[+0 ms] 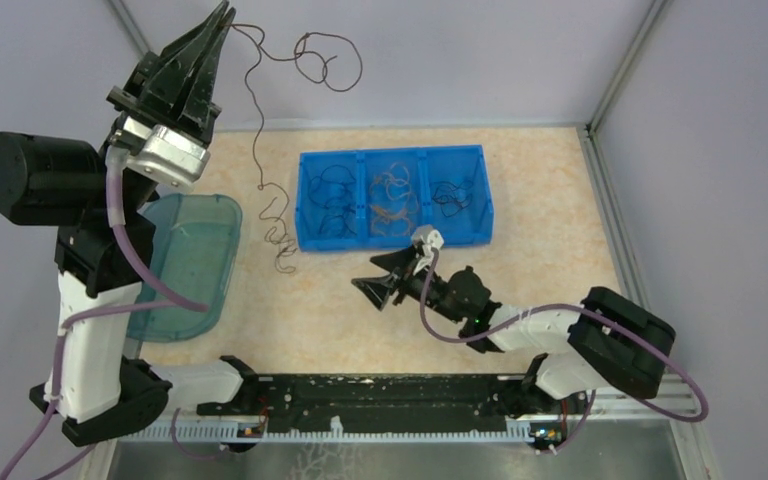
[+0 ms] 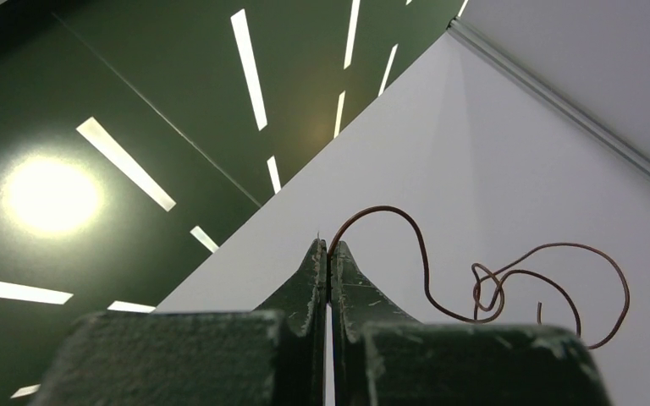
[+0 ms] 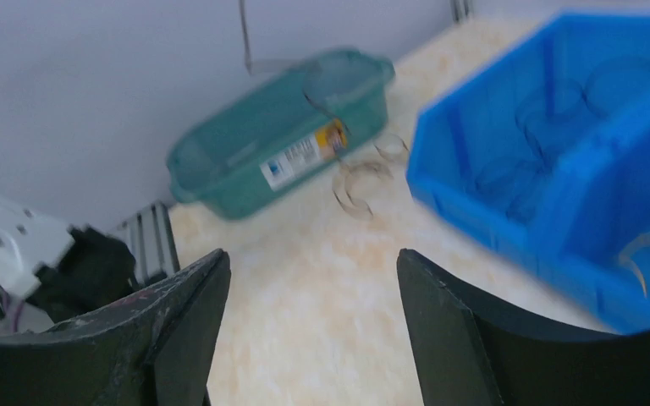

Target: Untangle the cables

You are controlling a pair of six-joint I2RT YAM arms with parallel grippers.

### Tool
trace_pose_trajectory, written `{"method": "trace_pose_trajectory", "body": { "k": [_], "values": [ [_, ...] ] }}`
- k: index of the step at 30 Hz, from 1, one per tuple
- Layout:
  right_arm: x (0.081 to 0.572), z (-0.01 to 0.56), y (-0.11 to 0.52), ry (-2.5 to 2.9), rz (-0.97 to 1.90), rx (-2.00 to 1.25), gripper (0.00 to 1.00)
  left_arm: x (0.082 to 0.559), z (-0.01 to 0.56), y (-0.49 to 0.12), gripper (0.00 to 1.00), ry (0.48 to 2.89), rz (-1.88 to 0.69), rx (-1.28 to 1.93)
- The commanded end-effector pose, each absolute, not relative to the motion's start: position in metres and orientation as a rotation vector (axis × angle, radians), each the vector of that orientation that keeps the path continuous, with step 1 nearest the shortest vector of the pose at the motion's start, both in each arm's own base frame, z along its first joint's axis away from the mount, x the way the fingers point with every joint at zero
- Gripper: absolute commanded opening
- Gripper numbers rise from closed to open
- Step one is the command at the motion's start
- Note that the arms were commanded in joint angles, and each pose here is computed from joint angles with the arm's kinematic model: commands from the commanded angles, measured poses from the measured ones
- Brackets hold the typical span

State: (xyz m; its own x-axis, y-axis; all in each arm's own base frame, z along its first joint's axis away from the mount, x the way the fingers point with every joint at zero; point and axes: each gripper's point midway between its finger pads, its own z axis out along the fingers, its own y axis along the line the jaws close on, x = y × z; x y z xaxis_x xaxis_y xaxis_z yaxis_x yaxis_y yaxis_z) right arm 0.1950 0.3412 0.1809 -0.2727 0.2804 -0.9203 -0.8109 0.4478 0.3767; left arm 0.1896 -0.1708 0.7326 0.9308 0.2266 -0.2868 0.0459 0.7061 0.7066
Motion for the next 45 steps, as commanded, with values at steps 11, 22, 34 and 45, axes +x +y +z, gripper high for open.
{"method": "trace_pose_trajectory", "body": {
  "k": [11,22,34,45],
  "values": [
    [0.191,0.283,0.429,1.19,1.367,-0.652,0.77,0.174,0.728,-0.171,0.0,0.356,0.05,0.813],
    [0.193,0.24,0.426,1.311,1.314,-0.676,0.0,0.17,0.726,-0.171,0.0,0.347,0.042,0.82],
    [0.203,0.158,0.388,1.507,1.11,-0.64,0.0,0.162,0.756,-0.154,0.0,0.206,0.235,0.729],
    [0.209,0.108,0.362,1.614,0.995,-0.6,0.0,0.143,0.793,-0.126,0.0,0.11,0.338,0.574]
  ]
}}
